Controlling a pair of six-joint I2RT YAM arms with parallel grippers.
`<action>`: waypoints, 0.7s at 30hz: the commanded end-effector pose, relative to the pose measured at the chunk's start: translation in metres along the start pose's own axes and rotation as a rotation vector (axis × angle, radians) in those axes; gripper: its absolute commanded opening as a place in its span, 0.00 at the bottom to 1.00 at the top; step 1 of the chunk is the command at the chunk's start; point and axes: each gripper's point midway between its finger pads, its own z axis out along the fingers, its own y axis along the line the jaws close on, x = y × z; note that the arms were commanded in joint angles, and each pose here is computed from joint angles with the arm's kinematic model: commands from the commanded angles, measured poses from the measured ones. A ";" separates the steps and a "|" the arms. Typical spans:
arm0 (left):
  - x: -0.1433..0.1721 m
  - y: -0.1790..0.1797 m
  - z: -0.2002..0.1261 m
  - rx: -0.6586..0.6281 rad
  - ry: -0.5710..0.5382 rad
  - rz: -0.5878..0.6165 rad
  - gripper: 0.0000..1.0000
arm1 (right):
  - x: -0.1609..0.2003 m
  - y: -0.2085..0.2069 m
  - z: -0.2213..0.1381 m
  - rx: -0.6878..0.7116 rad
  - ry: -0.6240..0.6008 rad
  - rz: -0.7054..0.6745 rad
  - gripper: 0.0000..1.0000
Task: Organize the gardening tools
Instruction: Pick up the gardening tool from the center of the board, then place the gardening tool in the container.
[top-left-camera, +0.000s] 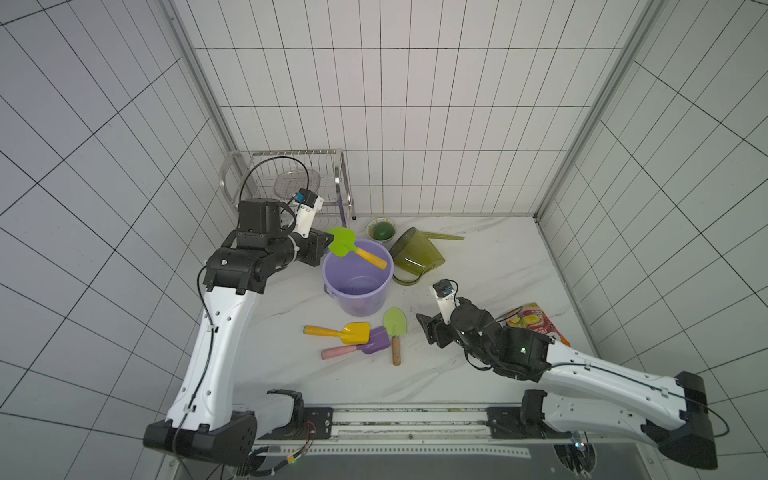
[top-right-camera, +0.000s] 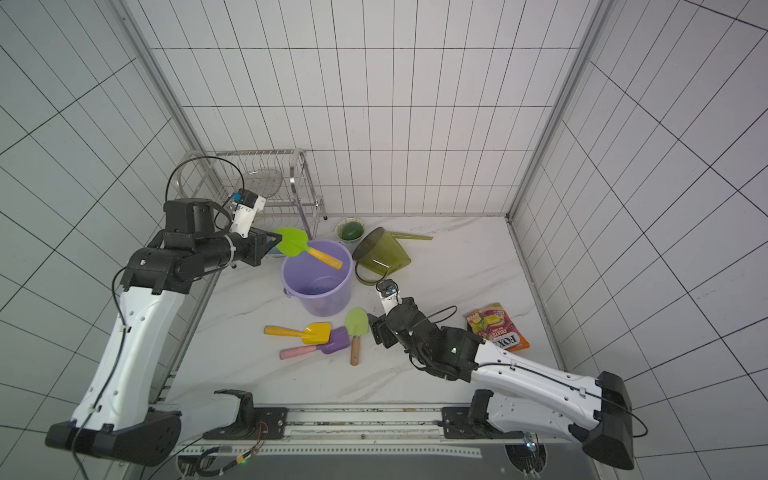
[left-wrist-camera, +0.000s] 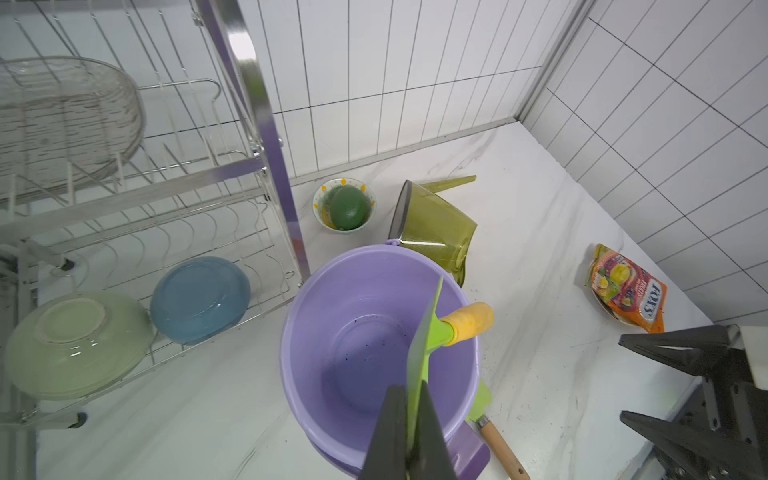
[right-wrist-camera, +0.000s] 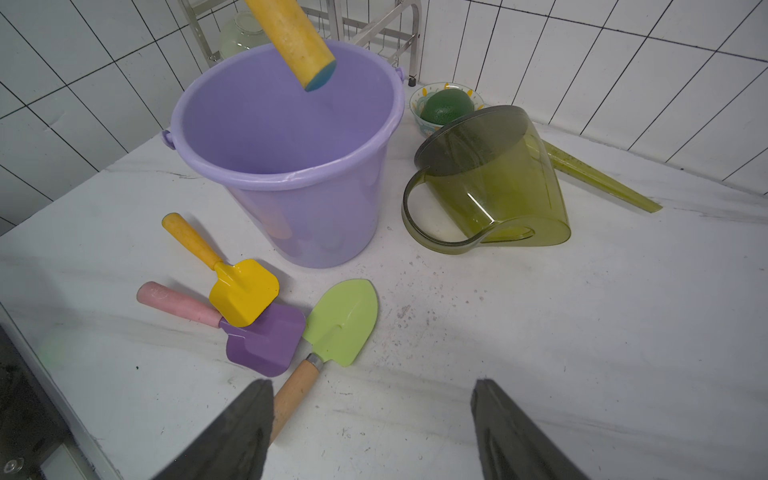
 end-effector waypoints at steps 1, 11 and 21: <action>-0.012 0.016 -0.007 -0.104 -0.061 0.001 0.00 | 0.002 -0.006 0.003 0.027 -0.004 0.021 0.78; 0.032 0.027 0.037 -0.126 0.044 -0.062 0.00 | 0.015 -0.003 0.018 0.036 0.049 0.001 0.78; 0.078 0.031 0.083 -0.166 0.157 -0.017 0.00 | 0.049 0.005 0.049 0.012 0.170 0.035 0.78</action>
